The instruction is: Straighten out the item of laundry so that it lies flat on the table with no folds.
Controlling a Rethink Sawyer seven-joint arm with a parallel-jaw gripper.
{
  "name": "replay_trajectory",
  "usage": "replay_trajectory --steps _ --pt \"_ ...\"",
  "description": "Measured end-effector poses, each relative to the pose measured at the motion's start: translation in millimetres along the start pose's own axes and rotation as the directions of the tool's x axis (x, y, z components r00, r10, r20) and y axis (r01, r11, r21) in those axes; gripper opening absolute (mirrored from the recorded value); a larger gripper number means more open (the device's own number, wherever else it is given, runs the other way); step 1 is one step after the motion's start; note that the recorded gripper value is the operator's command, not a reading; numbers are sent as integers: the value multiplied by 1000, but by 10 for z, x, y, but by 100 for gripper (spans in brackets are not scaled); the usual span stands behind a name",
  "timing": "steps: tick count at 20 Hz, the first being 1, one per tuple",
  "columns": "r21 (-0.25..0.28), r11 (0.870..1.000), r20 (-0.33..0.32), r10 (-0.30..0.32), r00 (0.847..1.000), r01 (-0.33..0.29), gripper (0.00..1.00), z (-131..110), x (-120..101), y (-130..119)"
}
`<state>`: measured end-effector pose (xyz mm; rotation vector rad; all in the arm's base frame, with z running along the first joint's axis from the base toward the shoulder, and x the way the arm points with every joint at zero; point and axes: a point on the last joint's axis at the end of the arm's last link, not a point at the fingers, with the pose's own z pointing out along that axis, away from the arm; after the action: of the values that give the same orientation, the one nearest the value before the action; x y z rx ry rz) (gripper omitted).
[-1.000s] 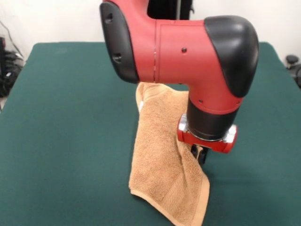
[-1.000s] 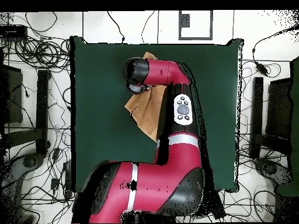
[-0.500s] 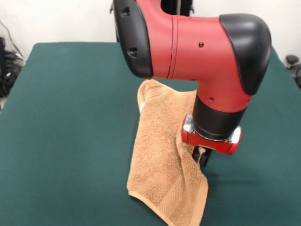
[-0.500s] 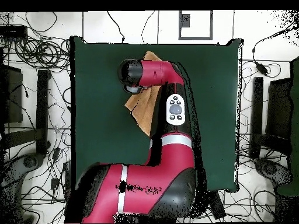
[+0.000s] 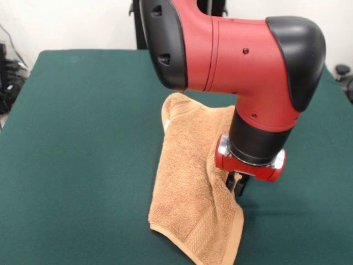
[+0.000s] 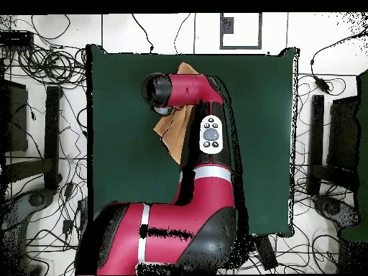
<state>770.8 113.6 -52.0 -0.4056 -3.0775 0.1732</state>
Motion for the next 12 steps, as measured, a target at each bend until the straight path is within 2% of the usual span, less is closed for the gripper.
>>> replay_trajectory --steps 12 --pt "31 999 17 -19 1000 18 0 -1 14 45"
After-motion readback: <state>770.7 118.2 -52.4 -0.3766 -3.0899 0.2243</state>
